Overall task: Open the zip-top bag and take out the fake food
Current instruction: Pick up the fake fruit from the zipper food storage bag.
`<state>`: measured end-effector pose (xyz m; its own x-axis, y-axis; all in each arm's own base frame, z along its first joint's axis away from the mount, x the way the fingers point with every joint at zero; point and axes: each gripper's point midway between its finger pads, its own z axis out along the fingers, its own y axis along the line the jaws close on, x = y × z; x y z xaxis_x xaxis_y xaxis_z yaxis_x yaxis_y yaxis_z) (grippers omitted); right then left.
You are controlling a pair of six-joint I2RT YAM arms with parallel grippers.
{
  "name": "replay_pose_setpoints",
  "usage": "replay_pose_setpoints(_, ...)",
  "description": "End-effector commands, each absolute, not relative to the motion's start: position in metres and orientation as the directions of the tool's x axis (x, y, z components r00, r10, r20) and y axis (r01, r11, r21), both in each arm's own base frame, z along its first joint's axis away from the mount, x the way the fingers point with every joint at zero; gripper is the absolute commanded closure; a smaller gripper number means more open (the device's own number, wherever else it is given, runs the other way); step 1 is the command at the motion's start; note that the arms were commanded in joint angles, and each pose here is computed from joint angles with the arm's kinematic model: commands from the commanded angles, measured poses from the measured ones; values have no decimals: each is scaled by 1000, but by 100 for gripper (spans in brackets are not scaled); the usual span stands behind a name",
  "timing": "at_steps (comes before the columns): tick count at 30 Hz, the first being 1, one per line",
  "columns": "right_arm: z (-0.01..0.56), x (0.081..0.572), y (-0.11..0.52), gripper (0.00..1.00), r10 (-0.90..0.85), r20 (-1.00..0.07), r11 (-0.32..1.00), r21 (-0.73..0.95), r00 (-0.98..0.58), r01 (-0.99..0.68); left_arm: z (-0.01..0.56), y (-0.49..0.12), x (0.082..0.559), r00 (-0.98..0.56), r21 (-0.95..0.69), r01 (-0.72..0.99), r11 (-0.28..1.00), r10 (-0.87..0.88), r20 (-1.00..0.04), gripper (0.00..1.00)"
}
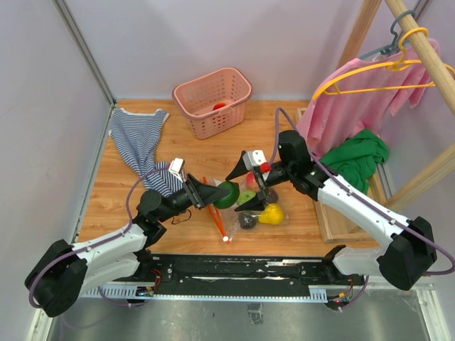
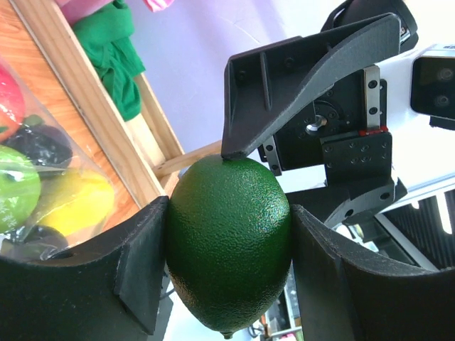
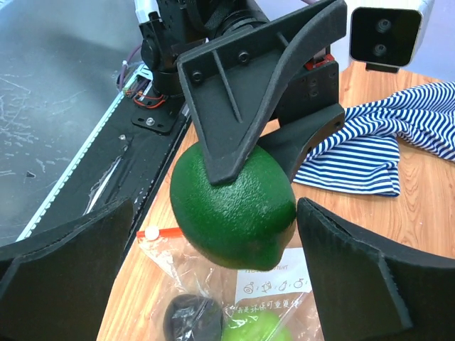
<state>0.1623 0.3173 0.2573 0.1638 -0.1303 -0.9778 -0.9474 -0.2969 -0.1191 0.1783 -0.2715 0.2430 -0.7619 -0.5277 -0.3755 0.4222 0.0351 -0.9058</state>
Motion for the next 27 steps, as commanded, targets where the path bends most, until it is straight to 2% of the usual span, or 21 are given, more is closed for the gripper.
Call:
replay_pose_setpoints(1, 255, 153, 329, 1, -132, -977, -310, -118, 166, -943, 266, -271, 170, -762, -881, 468, -66, -536, -364, 73)
replay_pose_setpoints(6, 251, 147, 336, 0, -141, -975, -319, -121, 173, -940, 267, -270, 169, -770, -885, 456, -88, -537, -343, 73)
replay_pose_setpoints(18, 248, 152, 343, 11, -174, -969, -269, -123, 174, -955, 268, -268, 169, -775, -891, 440, -109, -548, -316, 73)
replay_pose_setpoints(23, 253, 152, 345, 21, -173, -972, -260, -108, 156, -960, 264, -268, 170, -775, -897, 430, -100, -551, -310, 73)
replay_pose_setpoints(27, 257, 149, 346, 37, -166, -976, -272, -95, 144, -958, 261, -268, 171, -773, -900, 426, -87, -552, -312, 71)
